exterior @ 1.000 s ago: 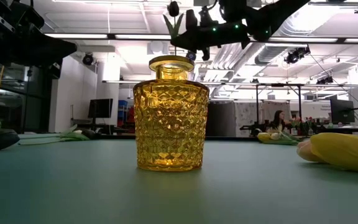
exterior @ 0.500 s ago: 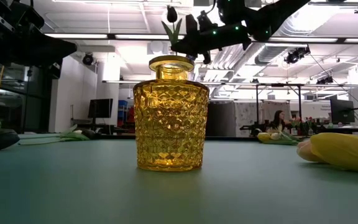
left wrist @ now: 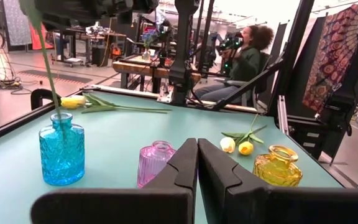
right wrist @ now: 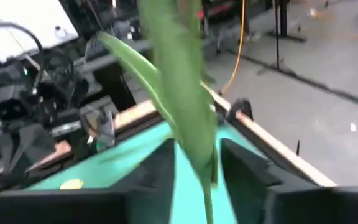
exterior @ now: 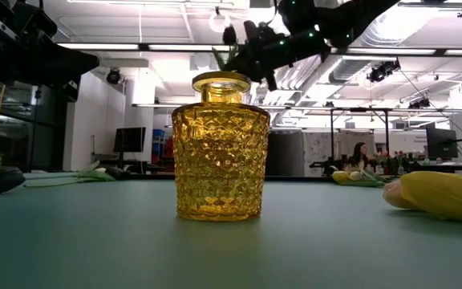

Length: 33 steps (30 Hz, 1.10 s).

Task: Sort flowers into vase by color
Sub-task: Put the top right black tulip into the blue vase, then put the top left black tulip into the blue vase

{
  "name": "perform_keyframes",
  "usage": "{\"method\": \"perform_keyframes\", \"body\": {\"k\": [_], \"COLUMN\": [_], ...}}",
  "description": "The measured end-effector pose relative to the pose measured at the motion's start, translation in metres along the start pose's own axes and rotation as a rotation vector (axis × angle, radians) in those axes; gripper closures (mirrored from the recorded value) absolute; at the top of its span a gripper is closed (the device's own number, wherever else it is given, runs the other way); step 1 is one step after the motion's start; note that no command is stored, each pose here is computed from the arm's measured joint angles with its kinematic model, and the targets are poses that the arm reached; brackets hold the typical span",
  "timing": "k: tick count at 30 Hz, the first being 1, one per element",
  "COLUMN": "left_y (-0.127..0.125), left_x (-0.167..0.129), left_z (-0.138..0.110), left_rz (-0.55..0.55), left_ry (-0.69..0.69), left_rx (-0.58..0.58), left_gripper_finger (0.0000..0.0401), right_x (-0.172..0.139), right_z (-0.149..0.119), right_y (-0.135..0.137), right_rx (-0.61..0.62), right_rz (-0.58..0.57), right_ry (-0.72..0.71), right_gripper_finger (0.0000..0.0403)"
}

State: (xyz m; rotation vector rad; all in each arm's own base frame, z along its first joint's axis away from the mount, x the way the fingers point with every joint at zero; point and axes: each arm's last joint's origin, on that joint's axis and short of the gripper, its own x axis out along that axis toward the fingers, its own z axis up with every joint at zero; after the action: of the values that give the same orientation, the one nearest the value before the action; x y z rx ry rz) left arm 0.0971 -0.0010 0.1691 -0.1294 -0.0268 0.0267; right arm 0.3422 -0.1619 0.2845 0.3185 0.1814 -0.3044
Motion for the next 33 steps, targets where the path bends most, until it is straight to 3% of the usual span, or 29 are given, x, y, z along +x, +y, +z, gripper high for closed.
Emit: {"method": "perform_keyframes", "body": {"k": [6, 11, 16, 23, 27, 33], "left_y": [0.000, 0.000, 0.000, 0.000, 0.000, 0.000], "left_x": [0.000, 0.000, 0.000, 0.000, 0.000, 0.000], "left_z": [0.000, 0.000, 0.000, 0.000, 0.000, 0.000], "left_rz": [0.000, 0.000, 0.000, 0.000, 0.000, 0.000], "left_ry": [0.000, 0.000, 0.000, -0.001, -0.001, -0.001], "left_rx": [0.000, 0.000, 0.000, 0.000, 0.000, 0.000], "left_gripper_finger": [0.0401, 0.0401, 0.0401, 0.0401, 0.0401, 0.0401], "right_x": [-0.019, -0.044, -0.072, -0.102, -0.115, -0.118], "right_z": [-0.003, -0.008, -0.017, -0.051, -0.069, -0.083], "right_y": [0.003, 0.003, 0.007, 0.035, 0.070, 0.121], "right_rx": [-0.062, -0.077, -0.040, 0.254, 0.204, 0.087], "right_rz": [-0.033, -0.069, -0.072, 0.127, 0.193, 0.311], "right_ry": [0.160, 0.345, 0.568, 1.045, 1.246, 1.259], "right_gripper_finger": [0.0153, 0.0098, 0.0087, 0.0087, 0.0089, 0.0098]}}
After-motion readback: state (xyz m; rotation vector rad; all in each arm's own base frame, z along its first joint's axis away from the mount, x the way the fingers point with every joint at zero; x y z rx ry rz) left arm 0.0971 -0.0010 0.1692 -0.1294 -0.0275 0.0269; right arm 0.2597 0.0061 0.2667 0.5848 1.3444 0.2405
